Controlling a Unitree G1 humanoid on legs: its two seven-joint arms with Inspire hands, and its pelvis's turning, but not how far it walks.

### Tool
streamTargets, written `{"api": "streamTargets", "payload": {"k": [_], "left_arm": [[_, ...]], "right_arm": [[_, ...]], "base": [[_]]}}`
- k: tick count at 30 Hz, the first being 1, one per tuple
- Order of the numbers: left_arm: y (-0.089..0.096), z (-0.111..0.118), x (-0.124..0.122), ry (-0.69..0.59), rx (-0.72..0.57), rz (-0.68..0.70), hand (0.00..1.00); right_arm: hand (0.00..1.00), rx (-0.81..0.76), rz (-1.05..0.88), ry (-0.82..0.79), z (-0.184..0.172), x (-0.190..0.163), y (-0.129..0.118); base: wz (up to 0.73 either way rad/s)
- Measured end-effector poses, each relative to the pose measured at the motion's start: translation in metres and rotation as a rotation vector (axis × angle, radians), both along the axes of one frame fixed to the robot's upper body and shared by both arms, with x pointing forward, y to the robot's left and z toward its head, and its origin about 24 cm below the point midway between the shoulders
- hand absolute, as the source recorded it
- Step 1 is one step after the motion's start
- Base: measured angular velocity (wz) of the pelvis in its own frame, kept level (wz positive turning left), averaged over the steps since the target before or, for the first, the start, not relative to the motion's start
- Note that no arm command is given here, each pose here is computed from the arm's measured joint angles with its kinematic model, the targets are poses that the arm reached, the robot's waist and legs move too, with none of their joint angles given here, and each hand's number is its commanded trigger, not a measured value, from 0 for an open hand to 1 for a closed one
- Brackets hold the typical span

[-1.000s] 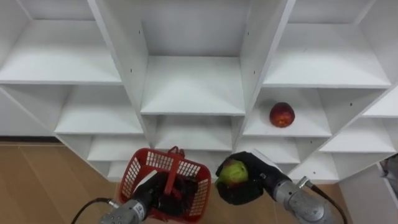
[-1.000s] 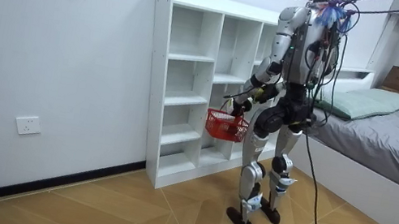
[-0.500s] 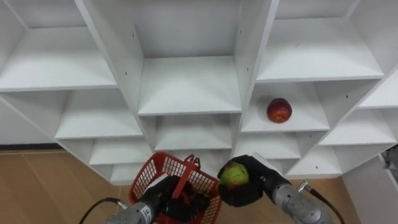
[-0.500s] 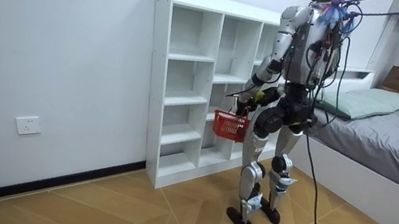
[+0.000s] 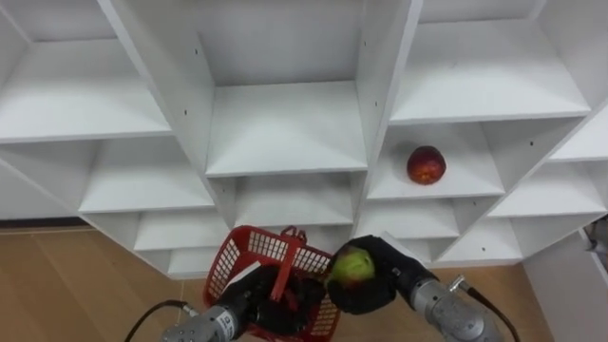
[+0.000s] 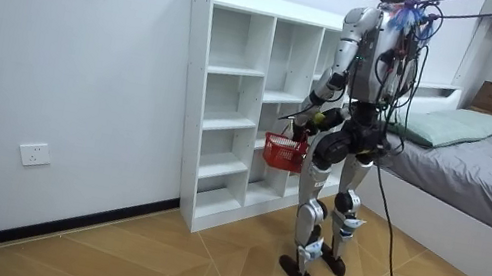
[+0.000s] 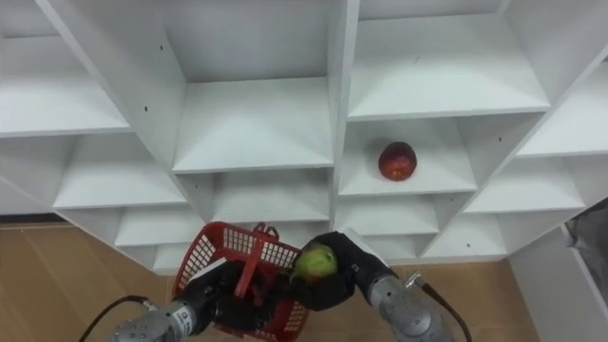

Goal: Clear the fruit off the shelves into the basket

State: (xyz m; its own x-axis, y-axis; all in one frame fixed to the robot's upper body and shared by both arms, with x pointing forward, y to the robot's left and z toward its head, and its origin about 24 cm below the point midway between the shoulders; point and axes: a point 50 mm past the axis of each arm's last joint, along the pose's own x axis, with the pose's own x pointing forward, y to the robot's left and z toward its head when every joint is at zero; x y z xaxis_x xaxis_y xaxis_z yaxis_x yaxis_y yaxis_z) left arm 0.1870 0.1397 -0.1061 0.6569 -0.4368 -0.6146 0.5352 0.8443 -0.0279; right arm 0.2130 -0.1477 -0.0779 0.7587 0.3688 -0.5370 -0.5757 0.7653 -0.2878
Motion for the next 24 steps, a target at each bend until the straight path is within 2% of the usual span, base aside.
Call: {"api": "streamTargets", "payload": {"k": [4,9,20,21,22,23,24], "left_arm": [[-0.004,0.003,0.002,-0.006,-0.034,0.005,1.0],[-0.012,0.003,0.002,-0.004,-0.039,-0.051,1.0],[-0.017,0.007,0.006,-0.024,-0.046,-0.079,1.0],[-0.017,0.007,0.006,-0.024,-0.047,-0.08,1.0],[-0.018,0.007,0.006,-0.023,-0.049,-0.082,1.0],[-0.018,0.007,0.006,-0.023,-0.051,-0.085,1.0],[-0.019,0.007,0.006,-0.023,-0.052,-0.086,1.0]], "right_arm": [[1.0,-0.001,0.023,-0.022,0.004,0.007,0.005],[1.0,-0.008,0.062,-0.015,0.003,0.009,0.013],[0.99,-0.003,0.037,0.004,0.0,0.009,0.009],[0.61,-0.002,0.034,0.007,0.0,0.009,0.009],[0.36,-0.006,0.033,0.012,-0.001,0.01,0.009],[0.0,-0.009,0.032,0.018,-0.002,0.01,0.008],[0.0,-0.01,0.035,0.019,-0.002,0.01,0.008]], "base": [[-0.08],[-0.03],[0.0],[0.0],[0.0],[0.0],[0.0]]}}
